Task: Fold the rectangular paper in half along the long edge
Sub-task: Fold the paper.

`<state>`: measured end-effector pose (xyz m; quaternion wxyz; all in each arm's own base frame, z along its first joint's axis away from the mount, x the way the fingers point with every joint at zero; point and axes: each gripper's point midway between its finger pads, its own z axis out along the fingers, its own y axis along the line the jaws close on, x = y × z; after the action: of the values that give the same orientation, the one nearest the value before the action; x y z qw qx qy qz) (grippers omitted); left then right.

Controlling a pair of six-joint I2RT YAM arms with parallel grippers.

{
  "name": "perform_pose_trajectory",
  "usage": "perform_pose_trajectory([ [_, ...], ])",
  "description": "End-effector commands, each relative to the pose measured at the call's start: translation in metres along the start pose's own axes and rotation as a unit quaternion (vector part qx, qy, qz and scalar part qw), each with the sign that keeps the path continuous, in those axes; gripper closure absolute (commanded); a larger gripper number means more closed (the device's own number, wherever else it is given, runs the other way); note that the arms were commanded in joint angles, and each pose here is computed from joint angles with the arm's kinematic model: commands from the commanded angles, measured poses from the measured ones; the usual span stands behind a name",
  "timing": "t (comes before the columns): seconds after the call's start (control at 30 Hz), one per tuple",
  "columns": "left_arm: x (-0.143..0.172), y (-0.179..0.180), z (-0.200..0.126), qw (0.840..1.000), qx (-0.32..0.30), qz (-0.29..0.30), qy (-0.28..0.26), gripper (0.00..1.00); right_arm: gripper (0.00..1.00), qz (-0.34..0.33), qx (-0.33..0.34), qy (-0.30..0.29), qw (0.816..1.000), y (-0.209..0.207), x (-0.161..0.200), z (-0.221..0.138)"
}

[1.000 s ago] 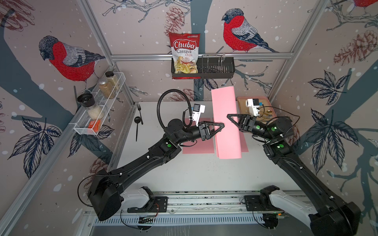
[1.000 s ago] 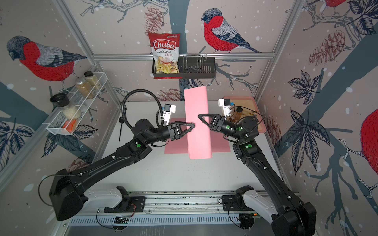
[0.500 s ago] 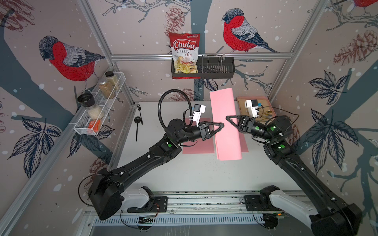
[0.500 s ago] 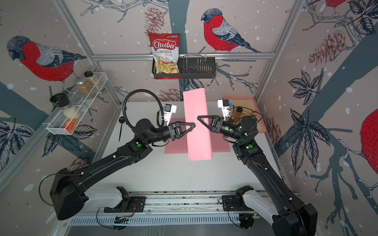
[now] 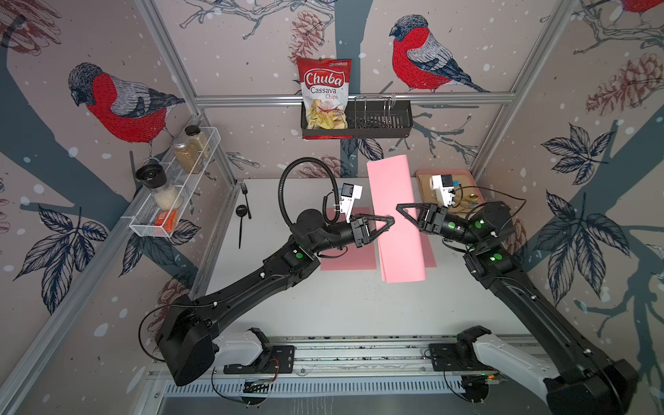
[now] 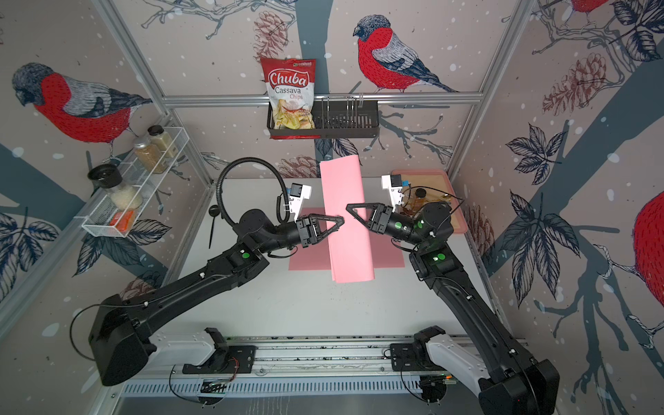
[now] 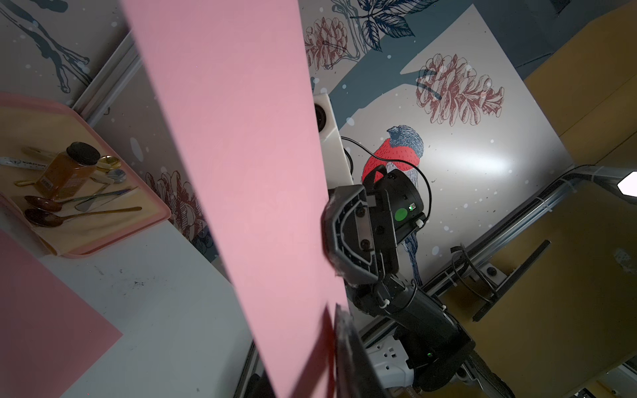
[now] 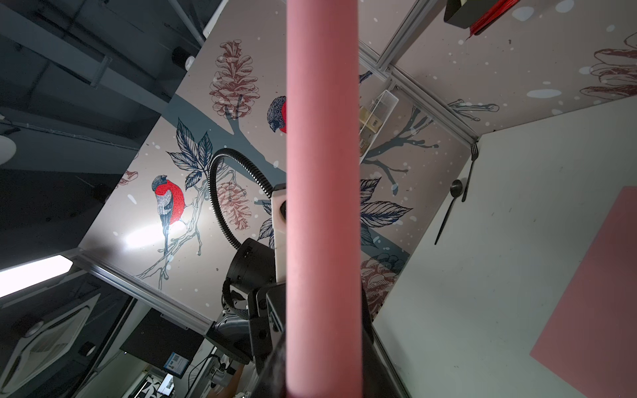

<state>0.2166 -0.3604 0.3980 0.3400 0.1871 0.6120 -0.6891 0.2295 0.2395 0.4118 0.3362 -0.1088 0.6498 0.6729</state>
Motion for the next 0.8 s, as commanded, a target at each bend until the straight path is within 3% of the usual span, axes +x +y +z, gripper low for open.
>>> perform_pose_trajectory([
  [0.0,-0.0087,-0.0169,-0.0005,0.999,0.028,0.023,-0.014,0.81,0.75,-0.021,0.004,-0.003,1.000,0.0033,-0.0020,-0.0007],
  [0.2,-0.0092,-0.0183,-0.0007,0.999,0.030,0.025,-0.014,0.91,0.74,-0.024,0.006,-0.004,1.000,0.0044,-0.0030,-0.0016],
  [0.77,-0.0111,-0.0249,-0.0023,0.999,0.039,0.026,-0.017,0.95,0.67,-0.036,-0.005,0.008,0.999,0.0107,0.0005,-0.0040],
])
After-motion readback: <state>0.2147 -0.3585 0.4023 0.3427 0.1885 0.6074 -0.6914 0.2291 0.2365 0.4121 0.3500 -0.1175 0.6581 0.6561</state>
